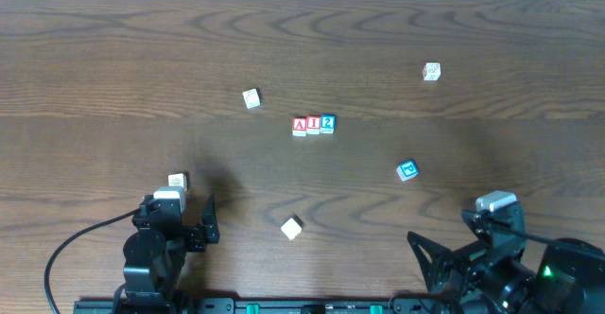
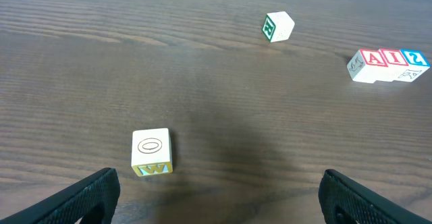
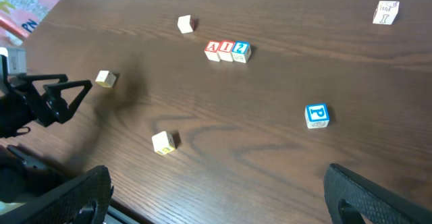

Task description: Spell out Ai2

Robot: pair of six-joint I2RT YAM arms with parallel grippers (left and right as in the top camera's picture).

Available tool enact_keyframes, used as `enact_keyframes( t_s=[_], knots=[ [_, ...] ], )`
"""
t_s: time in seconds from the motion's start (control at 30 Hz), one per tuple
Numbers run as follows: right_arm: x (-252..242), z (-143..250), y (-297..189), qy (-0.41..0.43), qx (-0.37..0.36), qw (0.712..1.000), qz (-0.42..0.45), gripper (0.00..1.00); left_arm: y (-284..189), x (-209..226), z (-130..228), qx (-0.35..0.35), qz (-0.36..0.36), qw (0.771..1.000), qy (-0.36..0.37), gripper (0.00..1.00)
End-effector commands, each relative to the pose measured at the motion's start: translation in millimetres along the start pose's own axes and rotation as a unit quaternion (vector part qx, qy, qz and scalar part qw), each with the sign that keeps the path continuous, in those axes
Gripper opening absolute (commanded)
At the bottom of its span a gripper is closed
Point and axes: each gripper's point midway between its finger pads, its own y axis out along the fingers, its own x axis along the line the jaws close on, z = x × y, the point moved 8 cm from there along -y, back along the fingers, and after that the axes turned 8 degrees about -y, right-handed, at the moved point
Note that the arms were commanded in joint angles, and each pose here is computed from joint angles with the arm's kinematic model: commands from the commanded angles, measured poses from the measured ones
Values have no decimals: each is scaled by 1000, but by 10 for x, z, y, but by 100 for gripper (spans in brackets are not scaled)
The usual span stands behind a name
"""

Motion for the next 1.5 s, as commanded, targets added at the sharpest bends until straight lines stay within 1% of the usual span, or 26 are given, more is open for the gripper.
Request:
enact_keyframes(
  t_s=[0.0,0.1,0.17,0.27,0.33,0.53,0.67,0.8,1.03,1.47],
  knots=[
    [-78,-6,-3,-31,-3,999,43,99,14,17,15,-3,-5,1000,4,95],
    [-149,-40,1,-65,-31,994,81,99,14,17,15,-3,-5,1000,4,95],
    [-183,-20,18,-100,-63,988,99,99,14,18,16,-2,-5,1000,4,95],
    [-230,79,79,-139,-92,979,119,99,14,18,16,-2,-5,1000,4,95],
    [-283,191,155,-153,-96,974,135,99,14,18,16,-2,-5,1000,4,95],
    [-442,555,458,-179,-79,968,156,99,14,17,15,-3,-5,1000,4,95],
    [-539,794,691,-173,-63,971,154,99,14,17,15,-3,-5,1000,4,95],
    [-628,1026,915,-159,-27,976,144,99,14,17,15,-3,-5,1000,4,95],
    [-699,1303,1121,-139,25,982,128,99,14,18,16,-2,-5,1000,4,96],
    [-707,1316,1138,-138,26,982,128,99,14,17,15,-3,-5,1000,4,95]
  ],
)
